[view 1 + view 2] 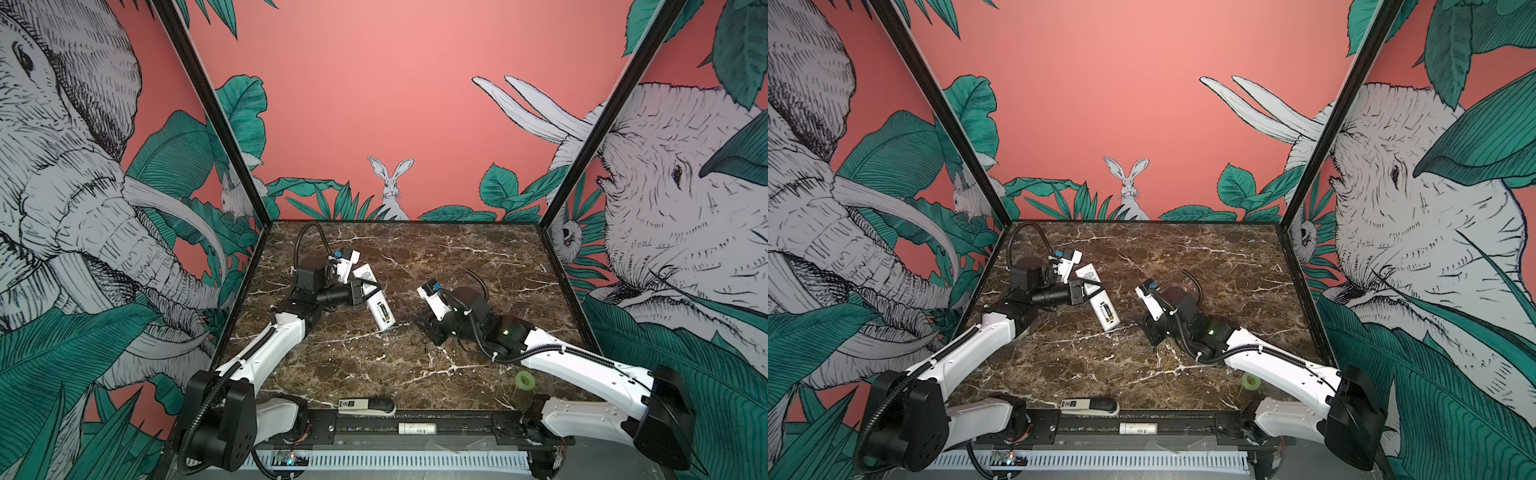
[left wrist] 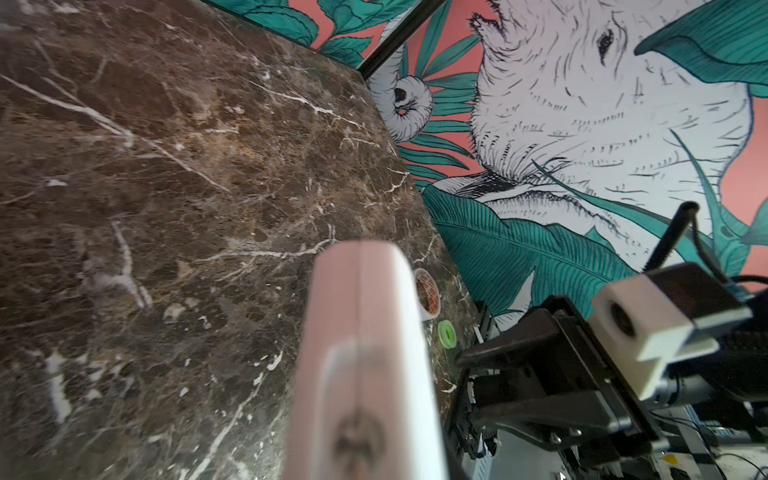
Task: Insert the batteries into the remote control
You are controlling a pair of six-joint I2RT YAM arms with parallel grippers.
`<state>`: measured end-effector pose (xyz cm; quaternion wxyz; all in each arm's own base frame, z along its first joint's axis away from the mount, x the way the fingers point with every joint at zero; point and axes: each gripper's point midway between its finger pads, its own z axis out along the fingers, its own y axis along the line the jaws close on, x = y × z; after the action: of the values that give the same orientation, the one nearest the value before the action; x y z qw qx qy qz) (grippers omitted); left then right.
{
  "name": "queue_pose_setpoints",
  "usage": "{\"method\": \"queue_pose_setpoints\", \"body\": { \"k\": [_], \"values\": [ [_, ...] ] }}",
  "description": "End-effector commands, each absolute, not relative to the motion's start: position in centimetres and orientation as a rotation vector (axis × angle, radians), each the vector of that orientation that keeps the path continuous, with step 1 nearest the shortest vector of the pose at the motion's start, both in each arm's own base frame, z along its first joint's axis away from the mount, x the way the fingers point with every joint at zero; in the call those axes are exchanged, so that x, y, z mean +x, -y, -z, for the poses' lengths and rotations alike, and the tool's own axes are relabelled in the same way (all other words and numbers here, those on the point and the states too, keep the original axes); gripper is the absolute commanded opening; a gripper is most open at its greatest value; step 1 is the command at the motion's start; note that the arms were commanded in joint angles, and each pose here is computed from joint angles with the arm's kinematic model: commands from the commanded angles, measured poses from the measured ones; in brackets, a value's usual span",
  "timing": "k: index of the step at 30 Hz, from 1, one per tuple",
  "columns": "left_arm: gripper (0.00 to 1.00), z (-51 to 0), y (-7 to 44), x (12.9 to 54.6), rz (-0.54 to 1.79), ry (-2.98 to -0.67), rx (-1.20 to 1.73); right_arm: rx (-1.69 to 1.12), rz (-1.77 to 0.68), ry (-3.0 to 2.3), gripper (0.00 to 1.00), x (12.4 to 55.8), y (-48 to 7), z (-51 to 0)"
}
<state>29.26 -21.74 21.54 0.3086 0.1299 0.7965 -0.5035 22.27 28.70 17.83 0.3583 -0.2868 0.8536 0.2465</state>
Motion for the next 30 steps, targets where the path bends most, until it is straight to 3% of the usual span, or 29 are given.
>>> {"method": "queue_pose_setpoints", "body": {
  "k": [1,13,22,30],
  "values": [
    [0.0,-22.0,21.4,29.6,1.287,-2.104,0.355,-0.57,-0.501,-2.4,0.41,22.3,-25.8,-14.2],
    [0.0,-21.9,22.1,28.7,1.395,-2.08,0.374,-0.543,-0.129,-2.767,0.46,22.0,-22.7,-6.3],
    [0.0,-21.7,22.0,28.4,1.387,-2.08,0.371,-0.578,-0.096,-2.916,0.5,22.2,-22.9,-3.4],
    [0.0,-21.8,21.9,28.3,1.383,-2.078,0.376,-0.559,-0.088,-2.942,0.42,22.8,-23.2,-2.3]
  ]
}}
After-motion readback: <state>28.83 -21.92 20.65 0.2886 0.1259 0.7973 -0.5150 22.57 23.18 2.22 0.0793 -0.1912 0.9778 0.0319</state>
